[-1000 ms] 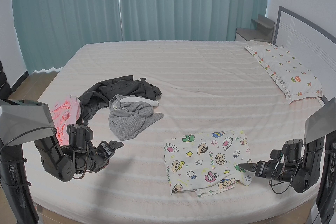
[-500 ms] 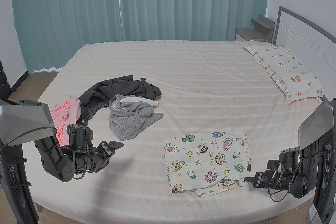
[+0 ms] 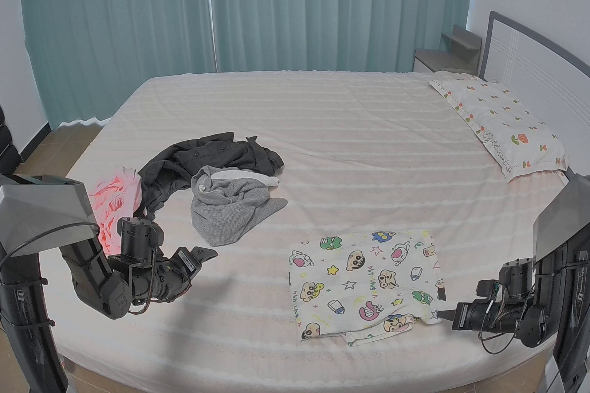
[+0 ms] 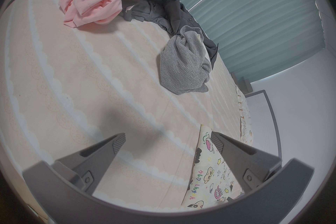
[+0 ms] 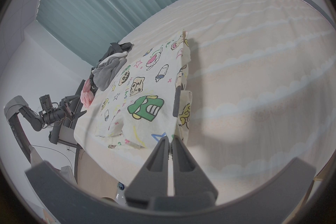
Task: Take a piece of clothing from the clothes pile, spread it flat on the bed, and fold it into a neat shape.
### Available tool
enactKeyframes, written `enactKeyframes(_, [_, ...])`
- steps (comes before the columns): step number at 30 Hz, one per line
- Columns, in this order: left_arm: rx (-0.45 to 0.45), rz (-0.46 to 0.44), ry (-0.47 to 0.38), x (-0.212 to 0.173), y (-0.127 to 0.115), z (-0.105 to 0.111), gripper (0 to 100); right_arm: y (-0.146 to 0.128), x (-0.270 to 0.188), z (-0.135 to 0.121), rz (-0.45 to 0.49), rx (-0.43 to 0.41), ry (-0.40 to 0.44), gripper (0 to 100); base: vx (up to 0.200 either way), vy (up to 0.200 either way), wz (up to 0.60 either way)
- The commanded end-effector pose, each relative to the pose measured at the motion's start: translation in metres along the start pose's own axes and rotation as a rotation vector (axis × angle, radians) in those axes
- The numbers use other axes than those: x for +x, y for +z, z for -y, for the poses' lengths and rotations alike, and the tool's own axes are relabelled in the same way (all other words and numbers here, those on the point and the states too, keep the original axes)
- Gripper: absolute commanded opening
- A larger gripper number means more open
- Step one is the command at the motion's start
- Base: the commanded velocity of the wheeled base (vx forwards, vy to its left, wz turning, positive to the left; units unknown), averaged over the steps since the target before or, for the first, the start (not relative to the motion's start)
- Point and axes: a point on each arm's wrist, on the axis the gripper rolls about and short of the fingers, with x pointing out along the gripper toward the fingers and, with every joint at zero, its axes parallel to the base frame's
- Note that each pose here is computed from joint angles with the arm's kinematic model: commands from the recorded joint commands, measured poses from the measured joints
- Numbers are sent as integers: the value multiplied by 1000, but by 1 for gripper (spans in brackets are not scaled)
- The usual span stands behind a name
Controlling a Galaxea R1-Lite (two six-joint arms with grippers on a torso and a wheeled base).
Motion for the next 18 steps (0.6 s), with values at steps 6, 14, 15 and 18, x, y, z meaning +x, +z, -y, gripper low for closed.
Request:
enactKeyframes(6, [0,1,-1,0,0,0,100,0,-10,19,5,22,-66,0,0,0,0])
enactKeyframes(14, [0,1,-2,0,0,0,100,-7,-9,18,-55,-7,-71,0,0,0,0])
enactKeyframes(15, [0,1,-2,0,0,0,100,-8,-10,18,-74,-19,-76,0,0,0,0])
enactKeyframes(18, [0,1,-2,0,0,0,100,-11,-11,19,-107,-65,-88,0,0,0,0])
